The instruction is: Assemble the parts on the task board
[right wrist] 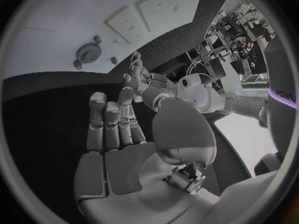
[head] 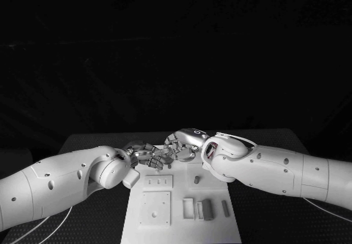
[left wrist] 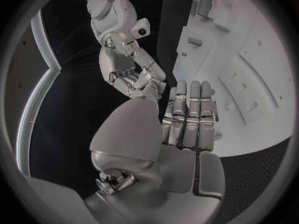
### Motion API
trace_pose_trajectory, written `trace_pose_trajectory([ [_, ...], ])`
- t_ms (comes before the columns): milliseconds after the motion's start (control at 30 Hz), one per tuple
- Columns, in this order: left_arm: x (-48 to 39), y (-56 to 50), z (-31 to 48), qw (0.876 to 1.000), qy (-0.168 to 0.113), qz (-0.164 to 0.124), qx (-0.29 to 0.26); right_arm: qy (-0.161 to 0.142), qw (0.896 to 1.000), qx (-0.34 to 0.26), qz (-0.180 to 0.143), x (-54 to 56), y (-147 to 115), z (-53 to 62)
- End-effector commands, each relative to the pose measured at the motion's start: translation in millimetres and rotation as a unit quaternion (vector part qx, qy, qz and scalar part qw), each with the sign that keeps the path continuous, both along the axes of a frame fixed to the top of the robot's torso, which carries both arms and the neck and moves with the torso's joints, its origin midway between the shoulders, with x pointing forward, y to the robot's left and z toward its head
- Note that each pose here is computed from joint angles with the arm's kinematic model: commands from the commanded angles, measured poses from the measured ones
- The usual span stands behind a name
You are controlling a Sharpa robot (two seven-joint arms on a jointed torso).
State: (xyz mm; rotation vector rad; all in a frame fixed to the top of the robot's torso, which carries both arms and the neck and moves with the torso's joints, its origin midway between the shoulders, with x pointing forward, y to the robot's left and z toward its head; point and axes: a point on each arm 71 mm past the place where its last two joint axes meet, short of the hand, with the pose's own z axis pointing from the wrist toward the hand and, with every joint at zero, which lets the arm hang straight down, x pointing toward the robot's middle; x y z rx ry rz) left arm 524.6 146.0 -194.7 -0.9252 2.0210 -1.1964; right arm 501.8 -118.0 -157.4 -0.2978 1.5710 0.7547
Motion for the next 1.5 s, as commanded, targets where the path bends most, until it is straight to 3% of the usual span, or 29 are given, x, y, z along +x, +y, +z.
trace_pose_trajectory([
  [33,-2.9,-6.3,1.5,1.000,0.008,-0.013,-0.021,-0.001,1.000,-0.012,0.007,-0.6,3,-1.8],
  [567,-2.8,-3.7,2.2,1.000,0.005,-0.013,-0.025,-0.003,1.000,-0.022,0.000,2.1,0,-5.8],
  [1033,-1.0,4.8,0.3,1.000,0.009,-0.002,-0.009,-0.007,1.000,-0.019,-0.008,2.8,-6,-5.5],
  [1500,-4.8,-2.4,2.1,1.000,0.005,-0.022,-0.020,-0.012,0.999,-0.045,-0.007,5.5,1,-8.0],
])
